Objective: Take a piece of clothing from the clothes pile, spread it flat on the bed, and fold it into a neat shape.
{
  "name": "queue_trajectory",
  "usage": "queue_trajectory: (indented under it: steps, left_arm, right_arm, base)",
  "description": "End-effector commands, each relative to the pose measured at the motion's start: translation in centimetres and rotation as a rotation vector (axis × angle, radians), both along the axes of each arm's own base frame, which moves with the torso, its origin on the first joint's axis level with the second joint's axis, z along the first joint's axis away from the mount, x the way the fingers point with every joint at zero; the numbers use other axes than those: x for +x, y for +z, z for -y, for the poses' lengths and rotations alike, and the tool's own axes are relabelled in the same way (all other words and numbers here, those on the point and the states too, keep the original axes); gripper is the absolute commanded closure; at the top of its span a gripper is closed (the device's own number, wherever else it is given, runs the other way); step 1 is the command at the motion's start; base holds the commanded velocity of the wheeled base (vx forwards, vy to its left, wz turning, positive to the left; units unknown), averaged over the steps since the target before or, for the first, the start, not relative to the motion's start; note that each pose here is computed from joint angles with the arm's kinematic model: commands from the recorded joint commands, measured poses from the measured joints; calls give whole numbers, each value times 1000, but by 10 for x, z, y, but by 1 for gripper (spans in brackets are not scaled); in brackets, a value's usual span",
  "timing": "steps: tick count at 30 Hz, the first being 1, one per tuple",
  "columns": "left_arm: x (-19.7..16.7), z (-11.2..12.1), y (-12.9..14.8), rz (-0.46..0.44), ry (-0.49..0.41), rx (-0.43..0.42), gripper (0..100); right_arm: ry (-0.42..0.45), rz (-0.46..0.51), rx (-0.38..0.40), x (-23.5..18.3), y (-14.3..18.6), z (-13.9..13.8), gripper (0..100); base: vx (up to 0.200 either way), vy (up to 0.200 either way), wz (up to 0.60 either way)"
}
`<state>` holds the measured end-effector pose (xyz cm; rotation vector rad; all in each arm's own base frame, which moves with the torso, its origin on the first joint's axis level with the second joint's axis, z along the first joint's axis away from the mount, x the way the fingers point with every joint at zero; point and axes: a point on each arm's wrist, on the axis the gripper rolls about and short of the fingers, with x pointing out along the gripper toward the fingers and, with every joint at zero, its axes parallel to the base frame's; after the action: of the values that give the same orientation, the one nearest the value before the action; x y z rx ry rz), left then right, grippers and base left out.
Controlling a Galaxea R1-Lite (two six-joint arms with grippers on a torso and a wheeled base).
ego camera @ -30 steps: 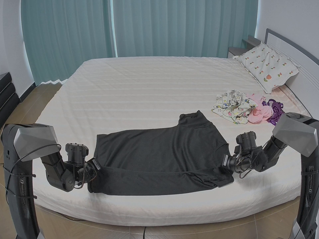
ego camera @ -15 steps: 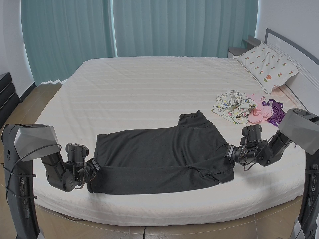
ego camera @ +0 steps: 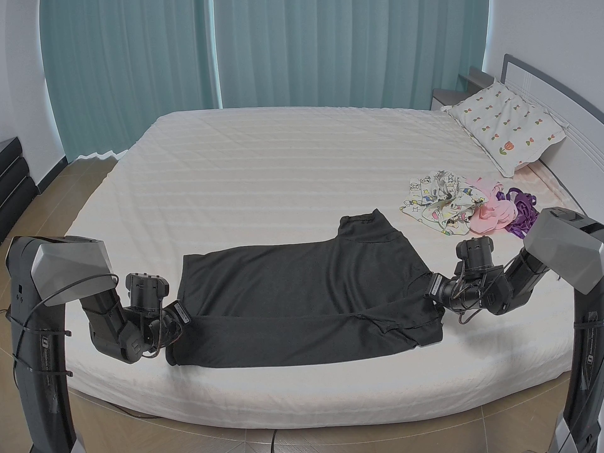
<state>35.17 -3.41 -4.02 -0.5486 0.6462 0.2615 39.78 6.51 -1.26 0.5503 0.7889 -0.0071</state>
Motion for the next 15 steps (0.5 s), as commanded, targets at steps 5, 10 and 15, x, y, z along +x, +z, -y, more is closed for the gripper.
queue_trajectory:
  steps: [5,10,15]
  left_arm:
    - [6,1,-9,-5,-2,-1,0]
    - [6,-1,-8,-2,7,-5,0]
    - [7,-7,2,28,73,-70,0]
  right_arm:
    - [-9,-18,13,3,-10,-2,0]
    - [-109,7,132,-1,22,-5,0]
    - [-182,-77,231,-27,34,-25,0]
  base:
    - [0,0,0]
    - [0,0,0]
    - [0,0,0]
